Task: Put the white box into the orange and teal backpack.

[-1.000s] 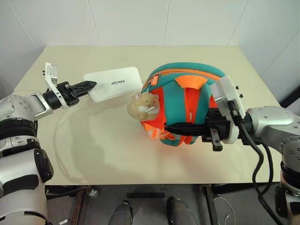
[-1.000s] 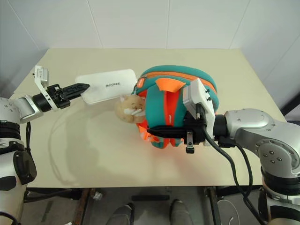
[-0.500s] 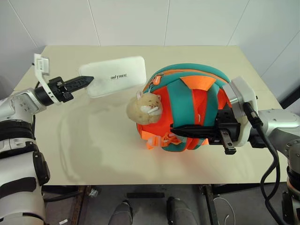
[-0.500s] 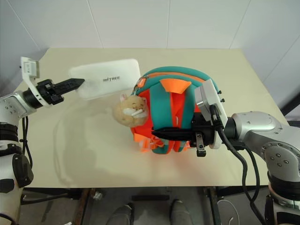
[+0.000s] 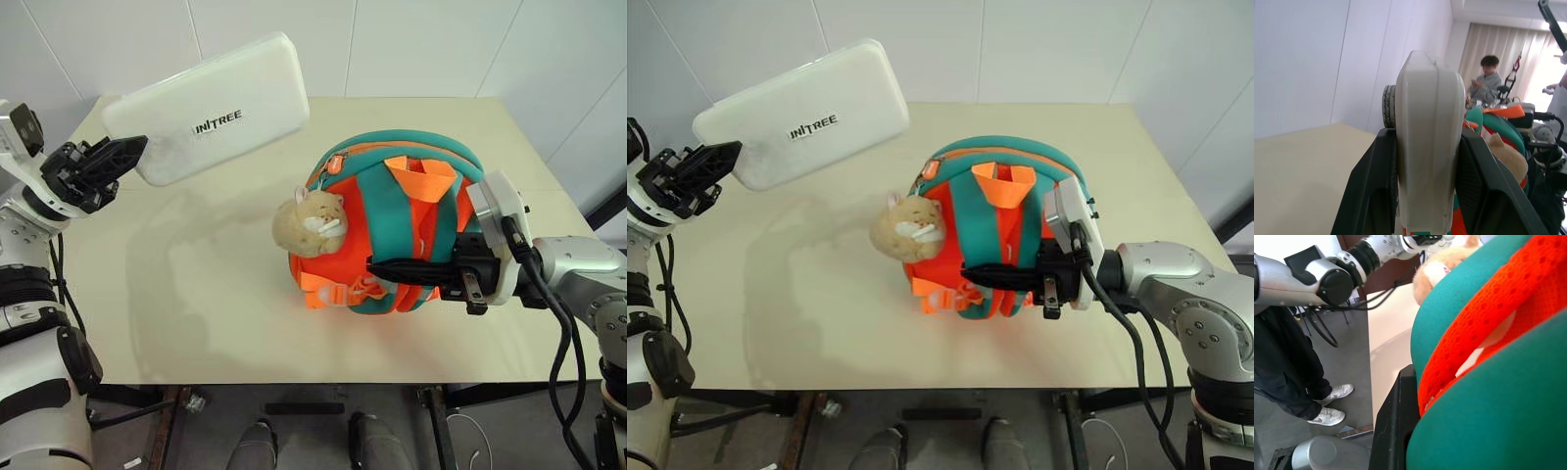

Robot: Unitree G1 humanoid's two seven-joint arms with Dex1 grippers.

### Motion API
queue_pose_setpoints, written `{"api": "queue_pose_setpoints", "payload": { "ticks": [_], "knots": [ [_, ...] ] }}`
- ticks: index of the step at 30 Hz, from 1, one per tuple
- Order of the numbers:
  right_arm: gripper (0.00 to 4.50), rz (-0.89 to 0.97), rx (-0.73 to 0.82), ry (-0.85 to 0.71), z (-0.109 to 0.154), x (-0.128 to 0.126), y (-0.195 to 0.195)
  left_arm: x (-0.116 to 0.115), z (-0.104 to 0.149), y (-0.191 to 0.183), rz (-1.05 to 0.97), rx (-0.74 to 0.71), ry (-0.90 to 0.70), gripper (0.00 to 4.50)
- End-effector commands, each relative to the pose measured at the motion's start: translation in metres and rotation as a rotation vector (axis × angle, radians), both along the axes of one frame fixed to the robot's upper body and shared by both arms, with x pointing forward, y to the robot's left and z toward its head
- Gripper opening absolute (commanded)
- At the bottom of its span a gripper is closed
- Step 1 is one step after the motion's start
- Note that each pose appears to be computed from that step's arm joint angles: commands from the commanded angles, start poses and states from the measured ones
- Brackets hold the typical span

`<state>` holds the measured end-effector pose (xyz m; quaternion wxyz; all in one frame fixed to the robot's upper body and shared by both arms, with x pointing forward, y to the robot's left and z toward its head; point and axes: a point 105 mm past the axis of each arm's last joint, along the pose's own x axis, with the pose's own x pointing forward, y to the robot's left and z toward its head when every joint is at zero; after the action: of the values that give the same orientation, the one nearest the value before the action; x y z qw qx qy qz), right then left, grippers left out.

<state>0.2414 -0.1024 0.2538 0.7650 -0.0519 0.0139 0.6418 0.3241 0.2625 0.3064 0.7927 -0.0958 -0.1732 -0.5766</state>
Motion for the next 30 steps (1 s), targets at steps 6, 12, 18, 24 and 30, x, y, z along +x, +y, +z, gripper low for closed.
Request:
{"api": "queue_pose_setpoints", "payload": {
  "ticks": [6,12,18,24,30],
  "knots": [
    [0.00,0.000,-0.005,-0.044,0.004,0.000,-0.002,-0.023,0.012,-0.023,-0.209,0.099,-0.078,1.23],
    [0.00,-0.009,-0.003,-0.045,0.000,0.002,0.000,-0.027,0.016,-0.031,-0.262,0.139,-0.067,1.23],
    [0.00,-0.020,0.000,-0.044,-0.002,0.005,0.000,-0.028,0.022,-0.029,-0.254,0.144,-0.089,1.23],
    [0.00,-0.025,0.006,-0.034,-0.005,0.007,-0.002,-0.031,0.039,-0.016,-0.212,0.075,-0.166,1.23],
    [0.00,-0.002,0.037,-0.054,-0.003,0.004,-0.005,-0.040,0.042,-0.013,-0.220,0.074,-0.163,1.22]
  ]
}}
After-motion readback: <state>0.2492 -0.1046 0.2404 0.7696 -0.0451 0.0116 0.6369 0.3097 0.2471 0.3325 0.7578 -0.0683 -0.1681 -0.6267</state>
